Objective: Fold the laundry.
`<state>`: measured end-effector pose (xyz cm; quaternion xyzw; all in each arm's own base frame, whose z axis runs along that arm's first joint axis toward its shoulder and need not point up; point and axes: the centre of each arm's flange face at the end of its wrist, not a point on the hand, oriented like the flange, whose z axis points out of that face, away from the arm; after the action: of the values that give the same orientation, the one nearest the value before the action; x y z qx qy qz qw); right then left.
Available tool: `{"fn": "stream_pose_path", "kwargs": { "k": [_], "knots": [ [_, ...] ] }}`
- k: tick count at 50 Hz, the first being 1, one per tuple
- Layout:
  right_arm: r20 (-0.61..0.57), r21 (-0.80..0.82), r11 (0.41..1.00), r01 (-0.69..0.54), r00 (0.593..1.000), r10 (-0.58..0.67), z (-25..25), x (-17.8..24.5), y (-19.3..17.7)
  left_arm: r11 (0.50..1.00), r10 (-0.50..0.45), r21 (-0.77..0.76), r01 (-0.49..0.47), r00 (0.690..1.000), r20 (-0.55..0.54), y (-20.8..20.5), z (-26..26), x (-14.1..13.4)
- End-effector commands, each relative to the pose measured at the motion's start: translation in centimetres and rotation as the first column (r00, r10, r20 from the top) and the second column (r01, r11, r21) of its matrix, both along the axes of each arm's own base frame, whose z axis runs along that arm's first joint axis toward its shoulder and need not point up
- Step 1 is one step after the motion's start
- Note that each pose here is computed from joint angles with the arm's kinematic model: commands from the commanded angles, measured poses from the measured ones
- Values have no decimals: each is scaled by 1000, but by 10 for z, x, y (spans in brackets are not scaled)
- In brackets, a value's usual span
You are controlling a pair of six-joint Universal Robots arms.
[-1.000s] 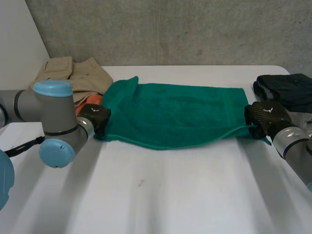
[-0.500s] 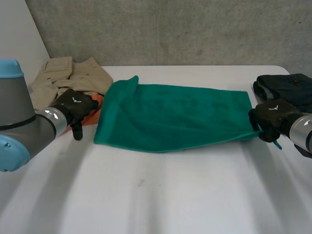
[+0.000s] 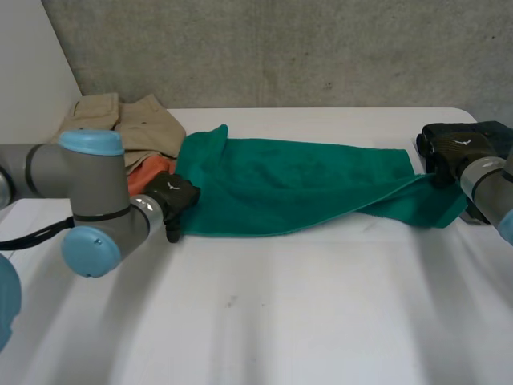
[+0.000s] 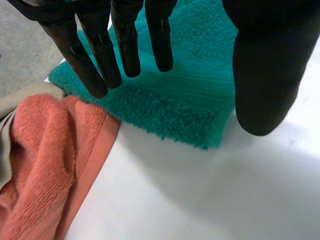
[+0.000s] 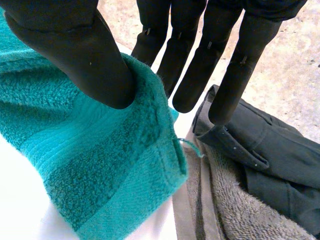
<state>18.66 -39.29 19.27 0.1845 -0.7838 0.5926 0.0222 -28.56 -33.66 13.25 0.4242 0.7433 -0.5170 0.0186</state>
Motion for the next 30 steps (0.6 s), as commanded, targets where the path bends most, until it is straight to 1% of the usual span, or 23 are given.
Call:
{"fn": "stream_pose_path", "kwargs": {
  "k": [1, 12, 20, 30],
  "knots": [
    [5, 14, 1000, -12, 1000, 12, -2, 3, 0, 1000, 26, 6, -26, 999, 34, -5, -8, -6],
    [6, 34, 999, 0, 1000, 0, -6, -4, 1, 997, 68, -46, -66, 997, 30, -21, -6, -10],
    [7, 51, 999, -5, 1000, 5, -8, -7, 5, 992, 71, -102, -70, 997, 7, -33, -2, -13],
    [12, 63, 998, -21, 1000, 21, -4, -8, 14, 990, 89, -108, -86, 996, 17, -40, -3, -9]
  ]
}}
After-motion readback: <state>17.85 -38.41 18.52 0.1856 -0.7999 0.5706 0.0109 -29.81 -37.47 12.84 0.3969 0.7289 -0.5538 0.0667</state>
